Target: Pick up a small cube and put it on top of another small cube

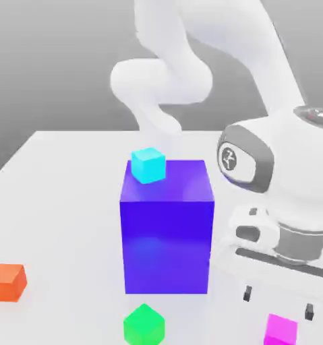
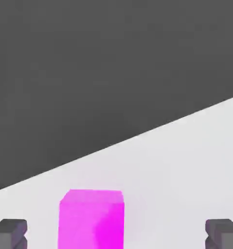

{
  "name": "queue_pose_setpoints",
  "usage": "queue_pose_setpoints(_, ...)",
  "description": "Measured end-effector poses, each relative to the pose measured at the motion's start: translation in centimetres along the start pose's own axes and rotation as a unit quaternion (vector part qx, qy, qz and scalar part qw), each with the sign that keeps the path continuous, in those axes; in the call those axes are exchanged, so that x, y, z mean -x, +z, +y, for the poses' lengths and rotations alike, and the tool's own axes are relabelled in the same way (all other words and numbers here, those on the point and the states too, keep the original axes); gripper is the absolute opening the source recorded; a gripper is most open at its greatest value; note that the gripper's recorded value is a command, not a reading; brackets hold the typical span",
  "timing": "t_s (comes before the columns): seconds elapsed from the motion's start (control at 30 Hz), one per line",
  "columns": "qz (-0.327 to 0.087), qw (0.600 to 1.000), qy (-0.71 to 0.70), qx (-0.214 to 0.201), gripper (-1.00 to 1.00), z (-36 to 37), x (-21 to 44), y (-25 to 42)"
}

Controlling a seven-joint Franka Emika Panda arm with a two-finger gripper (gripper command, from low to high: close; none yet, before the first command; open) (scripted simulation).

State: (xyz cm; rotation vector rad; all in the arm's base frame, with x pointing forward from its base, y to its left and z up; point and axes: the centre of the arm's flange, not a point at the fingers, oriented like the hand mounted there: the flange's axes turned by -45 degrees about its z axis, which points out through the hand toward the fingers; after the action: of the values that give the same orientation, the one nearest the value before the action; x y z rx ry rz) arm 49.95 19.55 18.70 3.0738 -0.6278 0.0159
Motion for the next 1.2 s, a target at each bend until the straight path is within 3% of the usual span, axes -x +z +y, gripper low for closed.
queue_pose_setpoints(0.1,-0.005,1.0,0.003,-0.002,0.0,-0.2,0.3,4.6)
queue_pose_setpoints(0.13,-0.005,1.0,0.002,-0.001,-1.0,-0.2,0.4,5.5)
queue_pose_setpoints(0.33,-0.005,1.0,0.002,-0.002,-1.0,-0.2,0.4,6.0)
queue_pose_setpoints(0.5,-0.005,1.0,0.002,-0.002,-1.0,0.0,0.2,0.3)
queue_pose_setpoints(0.83,-0.012,1.0,-0.022,0.016,-1.0,10.2,-4.5,-2.2)
queue_pose_setpoints(1.2,-0.005,0.999,-0.033,-0.001,-1.0,21.1,-7.2,-3.8)
